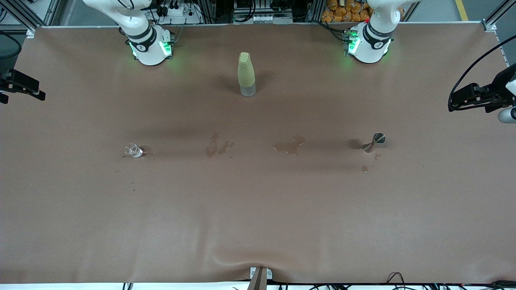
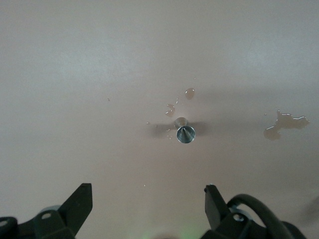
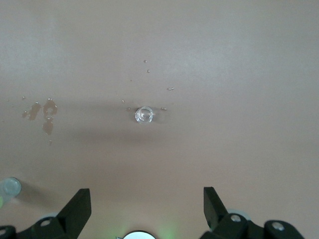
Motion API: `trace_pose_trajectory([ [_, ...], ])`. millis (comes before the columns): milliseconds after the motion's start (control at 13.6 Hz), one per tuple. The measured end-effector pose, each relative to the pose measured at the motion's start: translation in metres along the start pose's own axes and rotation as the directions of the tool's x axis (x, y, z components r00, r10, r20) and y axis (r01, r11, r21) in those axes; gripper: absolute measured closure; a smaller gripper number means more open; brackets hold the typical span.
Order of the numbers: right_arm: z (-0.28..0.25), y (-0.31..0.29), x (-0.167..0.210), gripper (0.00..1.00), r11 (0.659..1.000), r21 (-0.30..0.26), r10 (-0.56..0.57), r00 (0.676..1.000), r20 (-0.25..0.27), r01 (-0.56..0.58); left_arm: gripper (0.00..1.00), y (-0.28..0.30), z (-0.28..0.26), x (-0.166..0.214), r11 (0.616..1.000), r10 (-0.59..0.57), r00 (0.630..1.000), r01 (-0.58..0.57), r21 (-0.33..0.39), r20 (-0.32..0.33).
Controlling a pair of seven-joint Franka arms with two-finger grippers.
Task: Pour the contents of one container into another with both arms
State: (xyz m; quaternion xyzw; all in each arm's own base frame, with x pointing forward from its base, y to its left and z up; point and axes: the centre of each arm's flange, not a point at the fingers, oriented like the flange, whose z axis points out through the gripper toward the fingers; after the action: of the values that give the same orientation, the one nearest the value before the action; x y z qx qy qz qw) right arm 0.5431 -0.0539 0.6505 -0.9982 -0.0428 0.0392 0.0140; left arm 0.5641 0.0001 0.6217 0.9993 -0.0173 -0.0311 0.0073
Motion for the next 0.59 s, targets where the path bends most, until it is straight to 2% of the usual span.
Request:
trace_pose_trajectory([
  [590, 0.0014, 0.0001, 0.0003, 0.0, 1.0, 0.0, -0.011, 1.0, 0.002, 0.011, 0.0, -0.0026, 0.0, -0.0001, 1.0, -0.002, 1.0, 0.002, 0.0, 0.0],
])
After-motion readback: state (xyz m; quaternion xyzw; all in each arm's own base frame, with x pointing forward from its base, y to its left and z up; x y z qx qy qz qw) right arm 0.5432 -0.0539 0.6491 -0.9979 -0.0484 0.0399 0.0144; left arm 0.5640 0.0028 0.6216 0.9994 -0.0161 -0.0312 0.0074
